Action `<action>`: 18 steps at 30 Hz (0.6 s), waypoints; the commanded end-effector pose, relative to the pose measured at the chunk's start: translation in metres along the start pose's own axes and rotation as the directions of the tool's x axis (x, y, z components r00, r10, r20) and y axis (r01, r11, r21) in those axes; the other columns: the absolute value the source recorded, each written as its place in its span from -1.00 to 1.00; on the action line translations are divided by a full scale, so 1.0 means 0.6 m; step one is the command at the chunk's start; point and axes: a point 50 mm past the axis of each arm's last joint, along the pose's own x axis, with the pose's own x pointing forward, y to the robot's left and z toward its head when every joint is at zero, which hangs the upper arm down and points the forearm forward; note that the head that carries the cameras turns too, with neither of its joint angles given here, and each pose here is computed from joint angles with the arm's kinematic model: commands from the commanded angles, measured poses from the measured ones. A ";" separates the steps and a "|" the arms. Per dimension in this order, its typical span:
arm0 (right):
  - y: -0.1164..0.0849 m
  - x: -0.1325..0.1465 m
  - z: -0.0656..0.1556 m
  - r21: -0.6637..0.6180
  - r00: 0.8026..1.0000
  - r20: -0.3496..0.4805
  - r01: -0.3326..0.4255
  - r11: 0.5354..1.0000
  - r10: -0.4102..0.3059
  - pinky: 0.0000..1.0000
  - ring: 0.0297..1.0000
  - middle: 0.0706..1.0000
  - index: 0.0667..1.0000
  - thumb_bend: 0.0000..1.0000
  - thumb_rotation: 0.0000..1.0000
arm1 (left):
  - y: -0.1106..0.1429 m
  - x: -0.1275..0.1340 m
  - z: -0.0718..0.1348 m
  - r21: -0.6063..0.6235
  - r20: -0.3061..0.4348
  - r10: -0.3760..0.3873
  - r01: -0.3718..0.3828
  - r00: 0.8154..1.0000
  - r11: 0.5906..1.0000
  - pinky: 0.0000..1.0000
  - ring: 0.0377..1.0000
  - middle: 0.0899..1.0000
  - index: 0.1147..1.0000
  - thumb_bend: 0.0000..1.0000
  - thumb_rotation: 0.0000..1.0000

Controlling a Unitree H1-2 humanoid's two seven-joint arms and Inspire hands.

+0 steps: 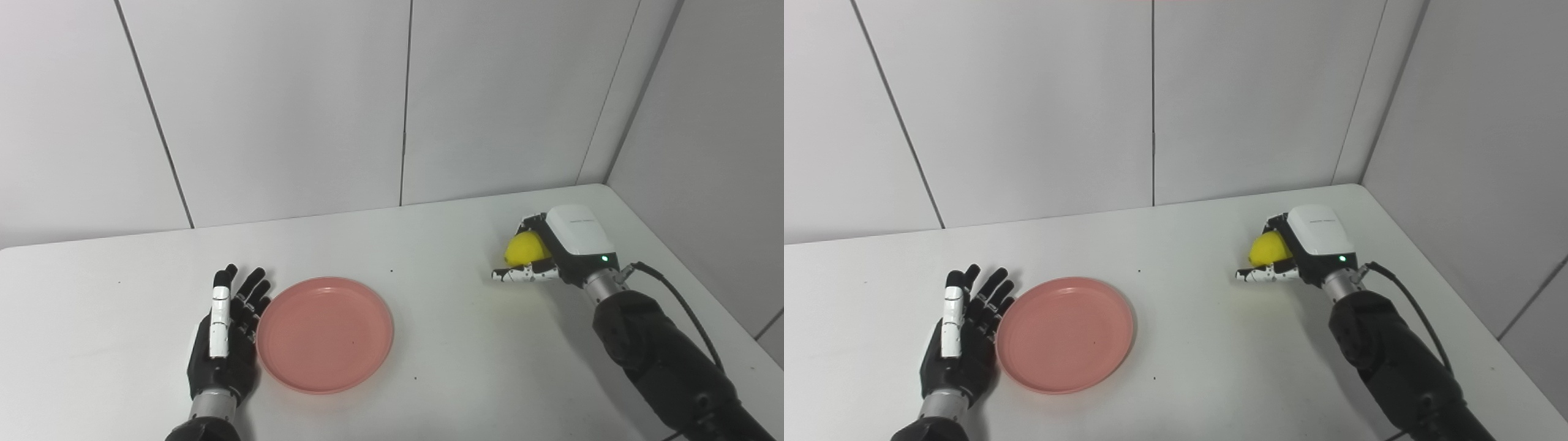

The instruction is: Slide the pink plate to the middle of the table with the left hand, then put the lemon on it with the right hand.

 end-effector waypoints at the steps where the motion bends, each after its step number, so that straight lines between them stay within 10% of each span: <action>1: -0.054 0.029 0.008 -0.005 0.995 0.059 0.081 0.997 -0.080 -0.69 -0.65 -0.59 -0.52 0.24 0.03 | -0.009 -0.003 -0.009 0.002 -0.033 0.014 -0.014 0.999 1.000 0.86 0.74 0.65 0.87 0.45 0.47; 18: -0.032 0.094 0.153 0.035 0.977 0.213 0.002 0.999 -0.010 -0.56 -0.51 -0.44 -0.33 0.22 0.06 | -0.035 -0.004 -0.020 0.000 -0.045 0.024 -0.024 0.999 1.000 0.83 0.71 0.64 0.85 0.43 0.47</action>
